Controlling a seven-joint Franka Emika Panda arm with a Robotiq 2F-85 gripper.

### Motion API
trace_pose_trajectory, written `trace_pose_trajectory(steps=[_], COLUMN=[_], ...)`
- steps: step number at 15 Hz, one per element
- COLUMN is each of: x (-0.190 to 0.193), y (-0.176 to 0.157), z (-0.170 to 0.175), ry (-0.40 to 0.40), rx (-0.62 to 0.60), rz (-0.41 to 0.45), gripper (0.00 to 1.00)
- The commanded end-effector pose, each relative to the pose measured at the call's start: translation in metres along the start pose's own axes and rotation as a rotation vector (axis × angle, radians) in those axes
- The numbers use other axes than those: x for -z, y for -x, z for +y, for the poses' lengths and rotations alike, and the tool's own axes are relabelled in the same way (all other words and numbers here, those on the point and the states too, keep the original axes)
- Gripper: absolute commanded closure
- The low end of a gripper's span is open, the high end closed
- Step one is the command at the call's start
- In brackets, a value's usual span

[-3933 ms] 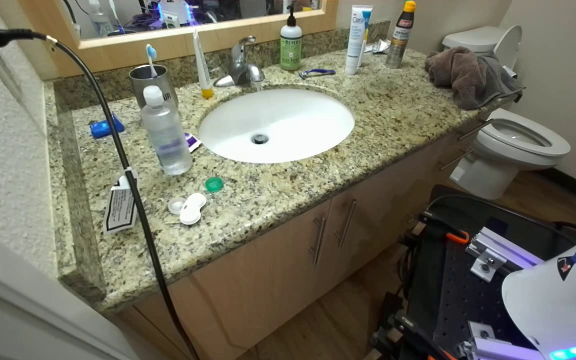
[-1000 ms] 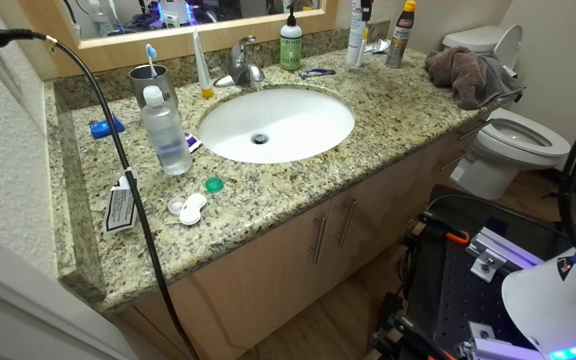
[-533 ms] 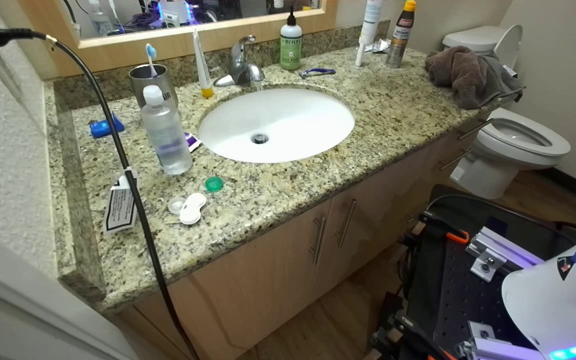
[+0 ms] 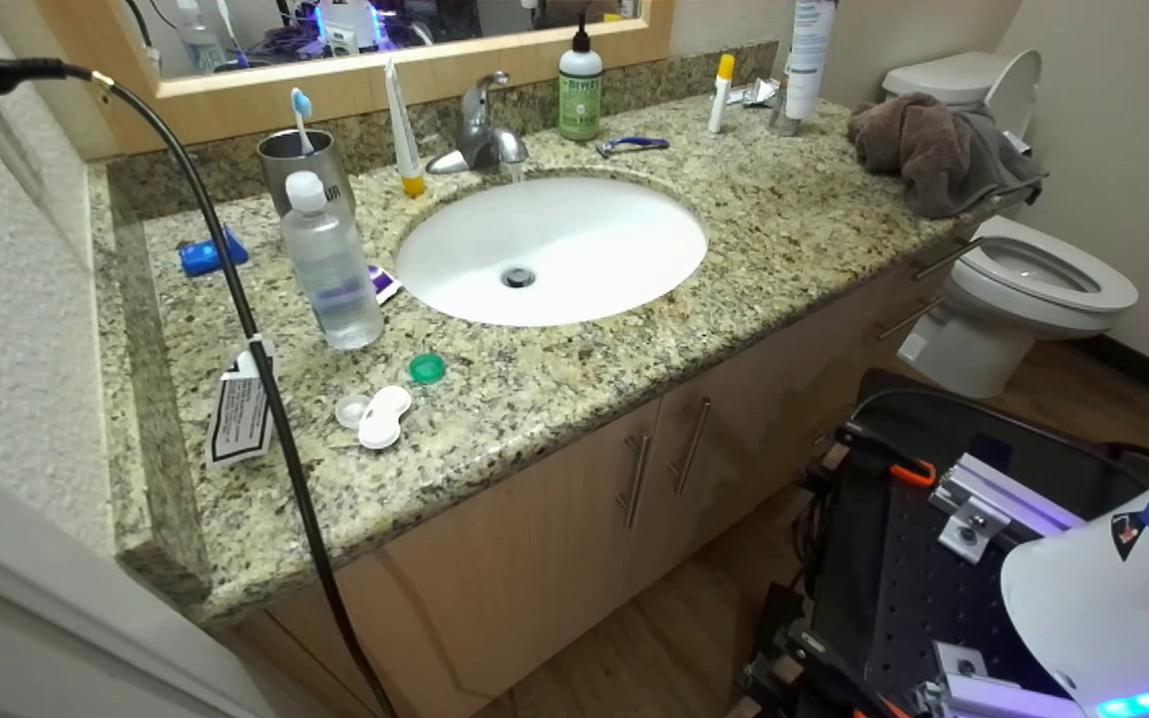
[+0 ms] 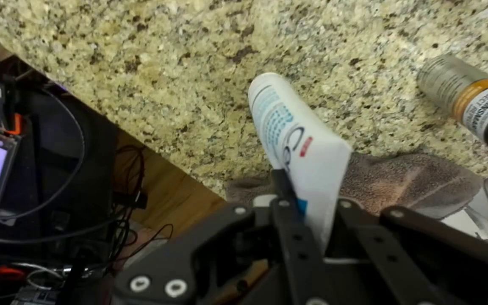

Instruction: Pick up the toothpaste from the countertop and move it forward

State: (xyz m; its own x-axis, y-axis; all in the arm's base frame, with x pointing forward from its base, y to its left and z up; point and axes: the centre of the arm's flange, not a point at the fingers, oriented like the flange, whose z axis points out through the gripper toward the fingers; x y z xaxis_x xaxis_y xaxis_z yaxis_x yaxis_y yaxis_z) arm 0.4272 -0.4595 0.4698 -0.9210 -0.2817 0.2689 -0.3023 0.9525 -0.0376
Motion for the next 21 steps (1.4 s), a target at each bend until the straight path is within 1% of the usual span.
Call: trace_pose_trajectory(steps=[1, 4, 5, 7, 9, 10, 12, 13, 14, 16, 18, 21], x=[0.000, 0.002, 0.003, -0.003, -0.013, -0.021, -0.030, -0.032, -0.034, -0.034, -0.036, -0.040], y=[-0.014, -0.005, -0.003, 0.003, 0.008, 0.011, 0.014, 0.012, 0.008, -0.009, -0.025, -0.046], z=[0.066, 0.101, 0.110, 0.122, 0.123, 0.125, 0.126, 0.130, 0.133, 0.142, 0.147, 0.152], ry=[-0.057, -0.114, -0.115, -0.127, -0.098, -0.114, -0.096, -0.080, -0.065, -0.048, -0.055, -0.062], rx=[0.123, 0.232, 0.266, 0.332, 0.403, 0.440, 0.507, 0.518, 0.545, 0.578, 0.598, 0.592], rz=[0.015, 0.016, -0.001, -0.066, -0.139, -0.173, -0.242, -0.259, -0.283, -0.301, -0.290, -0.264], gripper=[0.96, 0.96, 0.96, 0.96, 0.96, 0.96, 0.96, 0.96, 0.96, 0.96, 0.96, 0.96])
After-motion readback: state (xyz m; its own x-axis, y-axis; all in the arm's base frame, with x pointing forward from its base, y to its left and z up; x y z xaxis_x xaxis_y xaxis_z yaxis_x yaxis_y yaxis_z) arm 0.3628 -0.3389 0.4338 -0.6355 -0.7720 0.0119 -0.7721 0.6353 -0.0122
